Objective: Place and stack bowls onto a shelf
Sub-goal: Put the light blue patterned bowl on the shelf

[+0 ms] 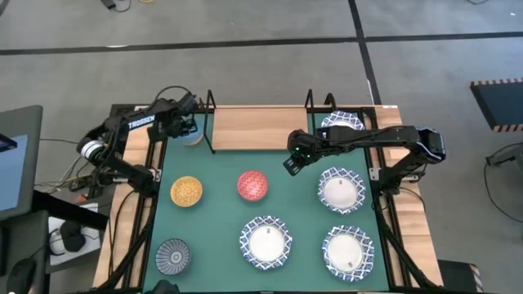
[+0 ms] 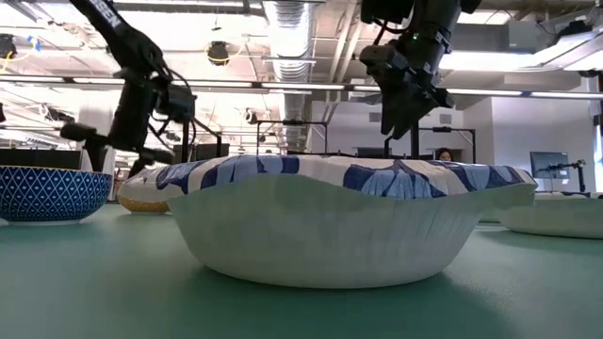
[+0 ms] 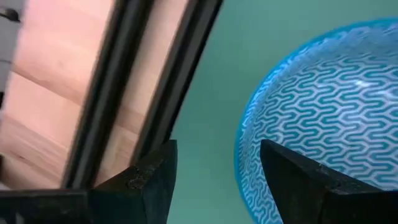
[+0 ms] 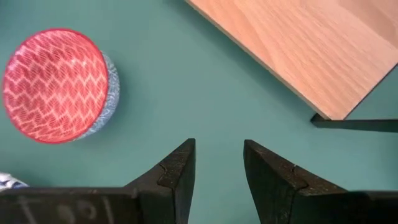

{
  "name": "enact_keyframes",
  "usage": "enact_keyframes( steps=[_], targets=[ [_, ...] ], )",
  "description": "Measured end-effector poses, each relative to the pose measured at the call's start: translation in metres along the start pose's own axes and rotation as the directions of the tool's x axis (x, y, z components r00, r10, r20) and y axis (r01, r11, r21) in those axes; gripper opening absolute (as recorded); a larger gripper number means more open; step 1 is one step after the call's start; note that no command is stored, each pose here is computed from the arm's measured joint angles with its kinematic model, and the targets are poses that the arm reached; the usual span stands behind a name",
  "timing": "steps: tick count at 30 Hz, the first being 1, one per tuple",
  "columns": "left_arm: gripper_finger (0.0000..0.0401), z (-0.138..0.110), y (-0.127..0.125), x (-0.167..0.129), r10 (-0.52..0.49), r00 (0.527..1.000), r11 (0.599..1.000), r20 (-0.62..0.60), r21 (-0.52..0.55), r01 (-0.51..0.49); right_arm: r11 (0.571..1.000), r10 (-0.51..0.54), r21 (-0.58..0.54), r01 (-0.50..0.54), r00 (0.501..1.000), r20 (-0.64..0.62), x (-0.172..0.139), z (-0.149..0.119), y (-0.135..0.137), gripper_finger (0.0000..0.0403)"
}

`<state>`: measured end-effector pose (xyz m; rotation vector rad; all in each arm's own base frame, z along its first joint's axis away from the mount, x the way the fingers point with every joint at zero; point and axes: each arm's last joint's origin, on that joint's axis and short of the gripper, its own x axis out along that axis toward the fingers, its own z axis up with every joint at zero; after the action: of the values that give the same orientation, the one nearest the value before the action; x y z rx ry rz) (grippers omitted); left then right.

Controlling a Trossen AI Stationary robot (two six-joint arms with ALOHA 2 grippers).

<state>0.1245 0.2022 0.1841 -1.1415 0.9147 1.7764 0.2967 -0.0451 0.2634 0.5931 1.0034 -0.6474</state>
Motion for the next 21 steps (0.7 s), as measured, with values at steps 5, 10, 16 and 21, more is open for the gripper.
enact_keyframes(
  steps=[5, 10, 16, 21],
  targets=[
    [0.0215, 0.000, -0.006, 0.010, 0.017, 1.000, 1.000, -0.013, 0.011, -0.017, 1.000, -0.004, -0.027, 0.004, 1.000, -0.002, 0.000, 0.000, 0.000, 0.0162],
    [0.0195, 0.001, -0.015, 0.023, 0.018, 1.000, 0.998, -0.023, 0.068, -0.016, 0.998, -0.005, -0.063, 0.005, 1.000, 0.002, 0.000, 0.000, 0.000, 0.0162],
    [0.0106, -0.002, -0.018, 0.030, 0.045, 0.998, 0.994, -0.044, 0.100, -0.040, 0.996, -0.005, -0.090, 0.005, 1.000, -0.002, 0.000, 0.000, -0.001, 0.0162],
    [0.0037, -0.001, -0.016, 0.024, 0.036, 0.998, 0.992, -0.042, 0.122, -0.031, 0.995, -0.015, -0.098, 0.013, 1.000, -0.020, 0.000, -0.001, -0.002, 0.0162]
  ],
)
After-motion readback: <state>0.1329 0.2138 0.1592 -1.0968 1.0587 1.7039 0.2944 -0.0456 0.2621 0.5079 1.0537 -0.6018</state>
